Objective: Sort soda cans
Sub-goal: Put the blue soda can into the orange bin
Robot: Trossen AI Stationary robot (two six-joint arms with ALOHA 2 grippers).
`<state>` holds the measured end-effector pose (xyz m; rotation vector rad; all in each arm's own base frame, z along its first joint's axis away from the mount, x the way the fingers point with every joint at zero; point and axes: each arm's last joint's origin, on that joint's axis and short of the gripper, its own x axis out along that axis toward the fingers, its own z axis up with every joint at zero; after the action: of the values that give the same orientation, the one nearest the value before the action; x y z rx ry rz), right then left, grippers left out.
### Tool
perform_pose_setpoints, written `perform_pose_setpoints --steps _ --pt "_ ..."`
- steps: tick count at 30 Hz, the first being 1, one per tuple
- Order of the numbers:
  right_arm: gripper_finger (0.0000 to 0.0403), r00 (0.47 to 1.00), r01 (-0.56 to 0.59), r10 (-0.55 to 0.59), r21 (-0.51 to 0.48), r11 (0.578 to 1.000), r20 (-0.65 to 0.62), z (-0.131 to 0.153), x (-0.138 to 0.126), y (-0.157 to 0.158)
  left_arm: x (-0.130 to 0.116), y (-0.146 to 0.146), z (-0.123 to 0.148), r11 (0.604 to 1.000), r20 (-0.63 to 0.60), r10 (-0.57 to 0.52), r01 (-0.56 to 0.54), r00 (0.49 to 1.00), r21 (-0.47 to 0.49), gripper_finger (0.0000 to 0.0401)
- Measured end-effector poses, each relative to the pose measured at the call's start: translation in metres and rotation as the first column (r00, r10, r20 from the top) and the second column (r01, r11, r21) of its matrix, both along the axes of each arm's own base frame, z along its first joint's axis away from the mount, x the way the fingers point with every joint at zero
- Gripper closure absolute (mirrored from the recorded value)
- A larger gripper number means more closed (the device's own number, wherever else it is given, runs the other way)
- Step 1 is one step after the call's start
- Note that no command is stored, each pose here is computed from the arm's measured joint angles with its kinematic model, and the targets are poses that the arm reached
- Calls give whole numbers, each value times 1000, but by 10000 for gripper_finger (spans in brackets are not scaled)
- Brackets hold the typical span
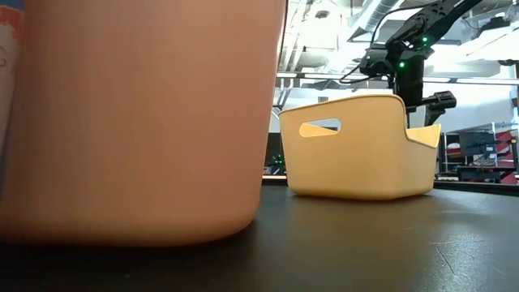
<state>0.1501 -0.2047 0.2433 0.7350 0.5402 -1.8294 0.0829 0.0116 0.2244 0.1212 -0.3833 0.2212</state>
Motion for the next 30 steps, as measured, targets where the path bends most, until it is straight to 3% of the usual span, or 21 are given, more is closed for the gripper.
perform_pose_setpoints --steps 7,17,30 --pt "17 998 -23 24 20 1000 -53 -1 3 7 0 0 0 1000 0 0 0 1000 -1 399" --pt "17 999 32 -33 -27 999 -19 0 1 2 0 0 0 1000 0 0 0 1000 -1 399" --pt "17 996 89 -89 -10 996 -7 -2 1 11 0 0 0 1000 0 0 0 1000 -1 399"
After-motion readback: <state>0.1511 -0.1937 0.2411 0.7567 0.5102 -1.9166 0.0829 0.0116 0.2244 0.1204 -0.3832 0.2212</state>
